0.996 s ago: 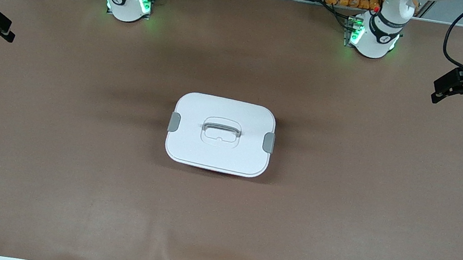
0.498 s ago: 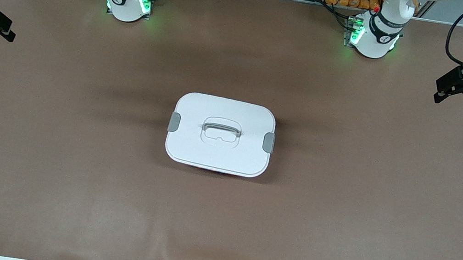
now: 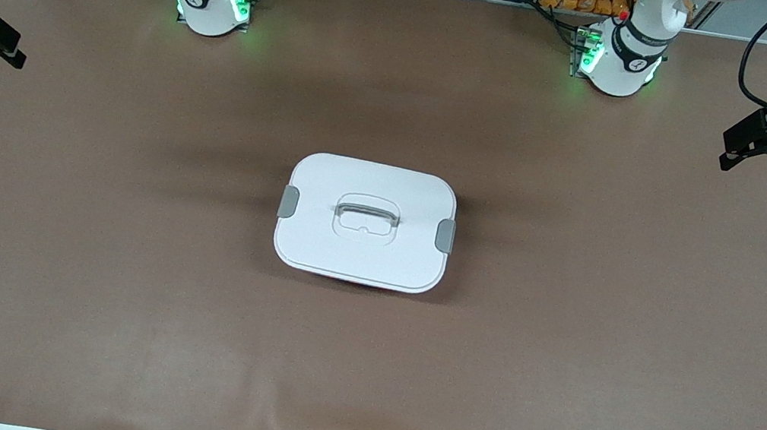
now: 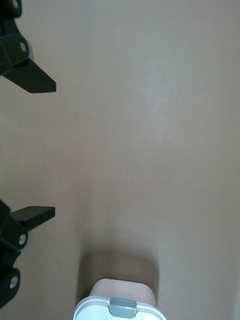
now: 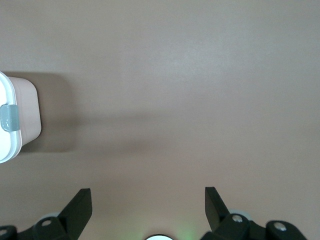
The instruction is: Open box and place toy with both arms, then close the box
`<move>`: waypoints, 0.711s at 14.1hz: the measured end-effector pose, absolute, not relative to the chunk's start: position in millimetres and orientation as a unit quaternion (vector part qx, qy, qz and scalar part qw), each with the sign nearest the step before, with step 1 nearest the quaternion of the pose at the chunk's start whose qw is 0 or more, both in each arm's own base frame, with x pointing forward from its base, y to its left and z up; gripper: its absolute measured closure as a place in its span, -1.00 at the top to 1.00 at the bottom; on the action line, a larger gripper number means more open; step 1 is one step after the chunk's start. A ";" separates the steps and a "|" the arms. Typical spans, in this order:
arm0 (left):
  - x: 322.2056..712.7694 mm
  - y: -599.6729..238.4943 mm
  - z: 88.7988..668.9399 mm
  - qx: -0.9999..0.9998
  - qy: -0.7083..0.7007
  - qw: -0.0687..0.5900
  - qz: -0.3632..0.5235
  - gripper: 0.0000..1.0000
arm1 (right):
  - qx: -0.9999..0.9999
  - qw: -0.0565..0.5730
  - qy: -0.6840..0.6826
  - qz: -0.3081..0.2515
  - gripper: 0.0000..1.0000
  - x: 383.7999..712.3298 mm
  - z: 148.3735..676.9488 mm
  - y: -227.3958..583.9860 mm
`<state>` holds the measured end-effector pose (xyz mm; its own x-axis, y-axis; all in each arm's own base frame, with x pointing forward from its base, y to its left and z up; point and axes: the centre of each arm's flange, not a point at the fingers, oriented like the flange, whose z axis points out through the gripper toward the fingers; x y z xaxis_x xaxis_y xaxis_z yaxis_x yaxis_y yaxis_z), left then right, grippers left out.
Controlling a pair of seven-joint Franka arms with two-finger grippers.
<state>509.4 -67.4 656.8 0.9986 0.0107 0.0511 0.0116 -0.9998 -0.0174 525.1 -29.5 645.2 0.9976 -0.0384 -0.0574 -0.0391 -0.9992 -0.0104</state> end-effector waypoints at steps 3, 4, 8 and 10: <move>509.4 -67.2 658.9 -1.000 -0.006 0.009 -0.028 1.00 | -0.999 0.006 0.019 0.029 1.00 525.0 645.2 -29.5; 509.3 -67.2 659.1 -1.000 -0.006 0.009 -0.028 1.00 | -0.999 0.006 0.019 0.029 1.00 525.0 645.2 -29.5; 508.7 -67.0 659.0 -1.000 -0.006 0.009 -0.025 1.00 | -0.999 0.006 0.019 0.030 1.00 524.8 645.0 -29.5; 508.2 -66.4 659.4 -1.000 -0.006 0.009 -0.023 1.00 | -0.999 0.006 0.019 0.030 1.00 524.8 645.0 -29.5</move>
<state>508.2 -66.4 659.4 0.9988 0.0126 0.0466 0.0134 -0.9997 -0.0179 524.8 -29.5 645.0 0.9975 -0.0384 -0.0597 -0.0391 -0.9992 -0.0104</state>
